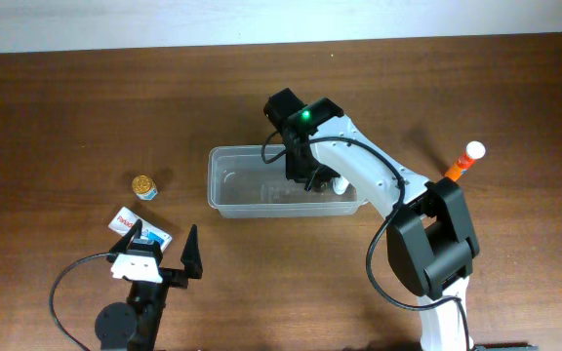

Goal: Pack container
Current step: 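Lower the dark bottle into the container and release it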

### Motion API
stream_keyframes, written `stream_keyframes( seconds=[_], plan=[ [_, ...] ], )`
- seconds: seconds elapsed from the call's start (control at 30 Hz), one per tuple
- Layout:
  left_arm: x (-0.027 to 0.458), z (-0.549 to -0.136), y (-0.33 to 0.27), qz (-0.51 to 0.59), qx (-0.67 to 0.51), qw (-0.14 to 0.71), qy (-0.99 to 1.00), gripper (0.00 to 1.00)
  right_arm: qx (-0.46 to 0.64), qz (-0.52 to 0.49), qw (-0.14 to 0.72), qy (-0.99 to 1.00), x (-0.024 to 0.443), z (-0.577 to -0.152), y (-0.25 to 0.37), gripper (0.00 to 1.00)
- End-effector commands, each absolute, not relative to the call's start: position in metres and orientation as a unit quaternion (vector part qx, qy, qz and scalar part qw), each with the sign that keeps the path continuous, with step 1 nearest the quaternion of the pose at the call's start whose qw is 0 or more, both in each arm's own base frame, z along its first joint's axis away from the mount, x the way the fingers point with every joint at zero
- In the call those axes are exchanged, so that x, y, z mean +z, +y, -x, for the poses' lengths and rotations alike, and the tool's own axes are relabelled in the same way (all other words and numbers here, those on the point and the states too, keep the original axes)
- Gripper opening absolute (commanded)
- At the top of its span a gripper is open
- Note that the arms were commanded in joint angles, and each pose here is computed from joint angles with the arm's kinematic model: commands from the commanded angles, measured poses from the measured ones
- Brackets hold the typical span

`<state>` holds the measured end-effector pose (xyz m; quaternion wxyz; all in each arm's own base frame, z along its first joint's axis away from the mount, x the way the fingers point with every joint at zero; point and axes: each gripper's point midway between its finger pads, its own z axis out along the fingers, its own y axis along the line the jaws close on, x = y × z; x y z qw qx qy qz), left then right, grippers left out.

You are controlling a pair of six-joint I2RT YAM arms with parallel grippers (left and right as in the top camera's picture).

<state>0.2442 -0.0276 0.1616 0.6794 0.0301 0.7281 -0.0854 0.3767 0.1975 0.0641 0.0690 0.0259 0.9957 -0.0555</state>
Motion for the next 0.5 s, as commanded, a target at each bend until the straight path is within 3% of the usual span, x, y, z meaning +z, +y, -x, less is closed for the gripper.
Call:
stream_keyframes(
  seconds=[0.0, 0.17, 0.27, 0.47],
  plan=[
    [0.1607, -0.2442, -0.0255, -0.026, -0.083, 0.680, 0.728, 0.99, -0.068, -0.031, 0.076, 0.994, 0.0625, -0.3798, 0.1923, 0.21],
    [0.1607, -0.2442, -0.0255, -0.026, -0.083, 0.680, 0.728, 0.99, -0.067, -0.031, 0.077, 0.994, 0.0625, -0.3803, 0.1926, 0.22],
    [0.1609, -0.2441, -0.0255, -0.026, -0.083, 0.680, 0.728, 0.99, -0.067, -0.031, 0.077, 0.994, 0.0625, -0.3803, 0.1926, 0.30],
    [0.1609, -0.2441, -0.0255, -0.026, -0.083, 0.680, 0.728, 0.99, -0.067, -0.030, 0.077, 0.994, 0.0625, -0.3805, 0.1926, 0.31]
  ],
)
